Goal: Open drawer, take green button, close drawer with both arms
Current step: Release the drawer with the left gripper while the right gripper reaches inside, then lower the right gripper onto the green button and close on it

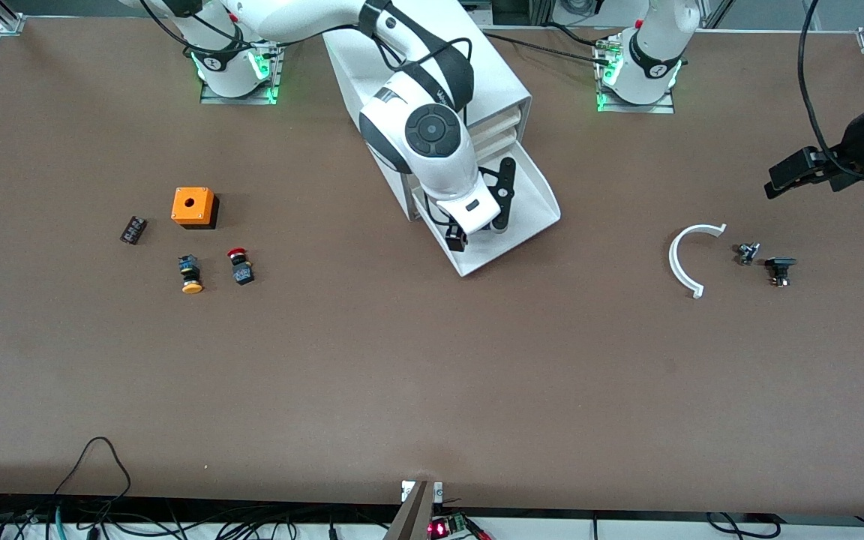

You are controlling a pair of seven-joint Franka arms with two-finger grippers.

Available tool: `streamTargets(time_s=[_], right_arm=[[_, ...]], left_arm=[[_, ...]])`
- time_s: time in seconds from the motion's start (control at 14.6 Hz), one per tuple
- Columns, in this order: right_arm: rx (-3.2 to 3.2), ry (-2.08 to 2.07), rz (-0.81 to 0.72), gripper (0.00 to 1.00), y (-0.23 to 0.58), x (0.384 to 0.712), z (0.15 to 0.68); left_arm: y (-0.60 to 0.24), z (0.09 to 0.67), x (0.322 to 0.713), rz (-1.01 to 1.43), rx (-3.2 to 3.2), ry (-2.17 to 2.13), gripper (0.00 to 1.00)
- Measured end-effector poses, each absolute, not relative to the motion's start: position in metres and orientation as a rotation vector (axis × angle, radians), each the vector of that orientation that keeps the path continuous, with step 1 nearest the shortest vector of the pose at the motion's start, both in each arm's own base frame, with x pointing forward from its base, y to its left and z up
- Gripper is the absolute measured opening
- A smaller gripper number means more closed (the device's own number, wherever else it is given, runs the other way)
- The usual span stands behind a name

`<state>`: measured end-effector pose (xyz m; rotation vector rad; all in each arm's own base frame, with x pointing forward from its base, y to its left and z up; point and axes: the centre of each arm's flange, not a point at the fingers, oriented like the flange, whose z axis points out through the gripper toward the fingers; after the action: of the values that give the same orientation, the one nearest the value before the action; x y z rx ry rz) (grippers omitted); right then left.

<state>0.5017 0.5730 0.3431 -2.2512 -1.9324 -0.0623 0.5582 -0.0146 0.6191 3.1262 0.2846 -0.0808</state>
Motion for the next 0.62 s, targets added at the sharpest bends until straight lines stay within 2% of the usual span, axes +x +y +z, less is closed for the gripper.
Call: streamTargets(time_s=[0.62], right_arm=[[-2.222, -2.103, -0.141, 1.0, 0.606, 0.485, 0.305]], left_arm=[[-0.018, 0.614, 0.557, -0.097, 3.126, 0.362, 1.0]])
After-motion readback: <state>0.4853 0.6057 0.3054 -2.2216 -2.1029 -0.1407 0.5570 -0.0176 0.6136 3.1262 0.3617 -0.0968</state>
